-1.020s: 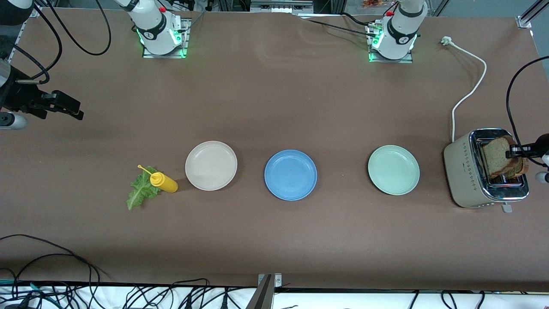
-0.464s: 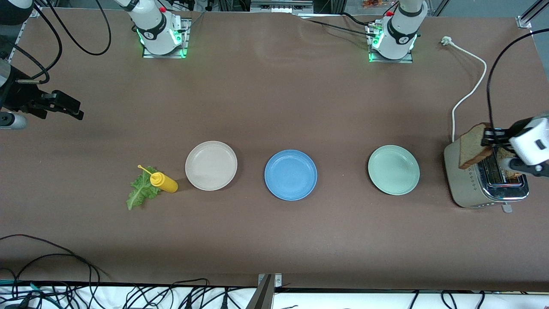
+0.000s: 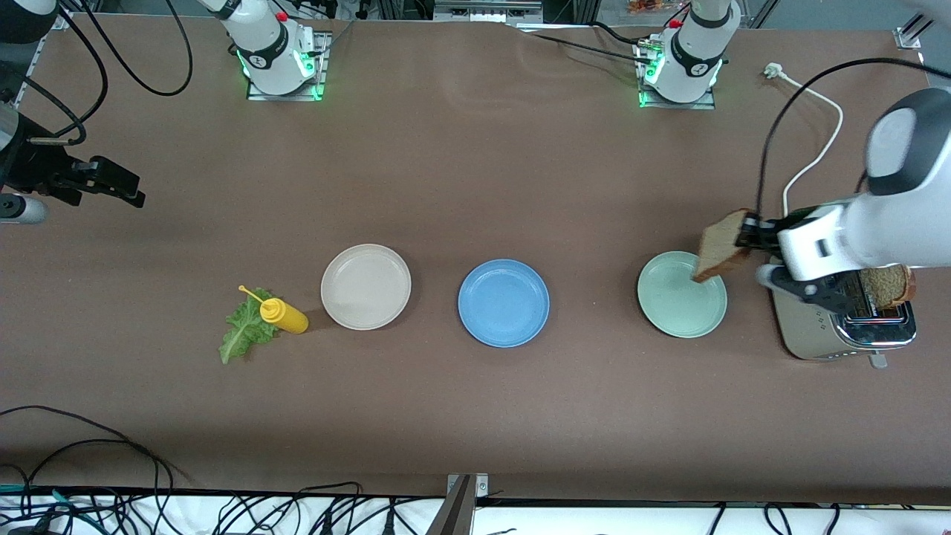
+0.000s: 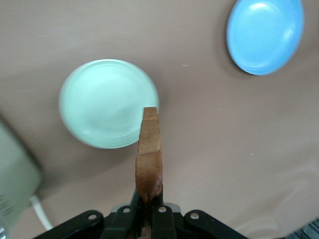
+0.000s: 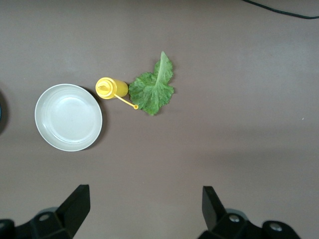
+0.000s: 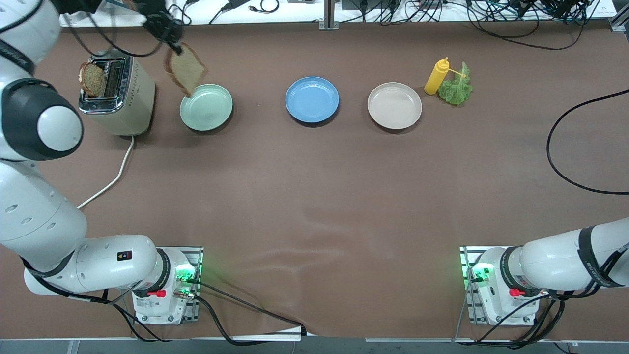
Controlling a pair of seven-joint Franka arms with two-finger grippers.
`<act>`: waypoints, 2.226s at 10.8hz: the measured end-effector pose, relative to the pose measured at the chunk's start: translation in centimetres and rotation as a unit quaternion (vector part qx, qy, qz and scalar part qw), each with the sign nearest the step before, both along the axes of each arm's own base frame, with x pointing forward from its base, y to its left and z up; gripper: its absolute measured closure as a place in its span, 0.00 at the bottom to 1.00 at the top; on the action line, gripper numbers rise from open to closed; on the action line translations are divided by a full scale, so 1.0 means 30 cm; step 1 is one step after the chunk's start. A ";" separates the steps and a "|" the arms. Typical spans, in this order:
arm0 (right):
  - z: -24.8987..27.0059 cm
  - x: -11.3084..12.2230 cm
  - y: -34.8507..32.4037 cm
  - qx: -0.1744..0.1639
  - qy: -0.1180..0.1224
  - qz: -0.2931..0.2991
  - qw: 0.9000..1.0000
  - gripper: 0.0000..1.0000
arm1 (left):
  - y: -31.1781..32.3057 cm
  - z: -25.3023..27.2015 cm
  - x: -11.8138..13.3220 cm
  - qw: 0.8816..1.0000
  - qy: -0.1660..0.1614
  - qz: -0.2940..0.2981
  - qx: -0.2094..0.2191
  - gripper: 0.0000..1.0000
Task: Make sandwich in blue plate with both arms
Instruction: 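Lift the bread slice out of the toaster with the left gripper, then carry the bread slice over the blue plate and release it, then withdraw the left gripper while the right gripper reaches toward the lettuce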
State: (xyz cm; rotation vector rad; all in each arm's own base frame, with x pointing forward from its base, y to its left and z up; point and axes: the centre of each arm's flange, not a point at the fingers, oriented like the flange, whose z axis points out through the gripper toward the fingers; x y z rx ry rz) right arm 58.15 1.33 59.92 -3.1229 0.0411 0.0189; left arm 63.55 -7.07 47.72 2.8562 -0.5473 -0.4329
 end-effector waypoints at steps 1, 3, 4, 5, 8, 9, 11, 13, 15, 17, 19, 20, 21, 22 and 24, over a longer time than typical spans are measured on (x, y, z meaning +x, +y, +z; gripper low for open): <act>0.000 0.000 0.001 0.000 0.000 0.000 1.000 0.00 | -0.118 -0.056 -0.004 0.999 0.017 -0.022 -0.017 0.91; 0.000 0.000 0.001 0.000 0.000 0.000 1.000 0.00 | -0.357 -0.184 -0.019 0.995 0.056 -0.033 -0.078 0.91; 0.000 0.000 0.001 0.000 0.000 0.000 1.000 0.00 | -0.442 -0.244 -0.005 0.992 0.059 -0.020 -0.111 0.91; 0.001 -0.001 0.000 0.000 0.000 0.000 1.000 0.00 | -0.501 -0.292 0.010 0.989 0.055 -0.007 -0.137 0.91; 0.002 -0.001 0.000 0.000 0.000 0.000 1.000 0.00 | -0.688 -0.411 0.037 0.977 0.041 0.039 -0.204 0.91; 0.002 -0.001 0.000 0.000 0.000 0.000 1.000 0.00 | -0.748 -0.456 0.044 0.972 0.037 0.065 -0.223 0.91; 0.002 -0.001 0.000 0.000 0.000 0.000 1.000 0.00 | -0.814 -0.515 0.065 0.955 0.036 0.118 -0.270 0.91; 0.001 -0.001 0.000 0.000 0.000 0.000 1.000 0.00 | -0.817 -0.569 0.077 0.949 0.042 0.138 -0.281 0.91; 0.000 -0.001 0.000 0.000 0.001 0.000 1.000 0.00 | -0.803 -0.670 0.088 0.948 0.048 0.154 -0.274 0.91; 0.000 -0.001 0.001 0.000 0.001 0.000 1.000 0.00 | -0.796 -0.779 0.090 0.947 0.055 0.168 -0.267 0.91; 0.000 -0.001 0.001 0.000 0.001 0.000 1.000 0.00 | -0.793 -0.817 0.088 0.947 0.060 0.172 -0.265 0.91; 0.000 -0.001 0.001 0.000 0.001 0.000 1.000 0.00 | -0.790 -0.818 0.090 0.947 0.059 0.173 -0.264 0.88; 0.000 -0.001 0.001 0.000 0.001 0.000 1.000 0.00 | -0.782 -0.813 0.098 0.947 0.054 0.173 -0.265 0.78; 0.000 -0.001 0.001 0.000 0.001 0.000 1.000 0.00 | -0.768 -0.806 0.110 0.949 0.047 0.171 -0.261 0.67; 0.000 -0.001 0.001 0.000 0.001 0.000 1.000 0.00 | -0.708 -0.793 0.143 0.951 0.032 0.172 -0.255 0.39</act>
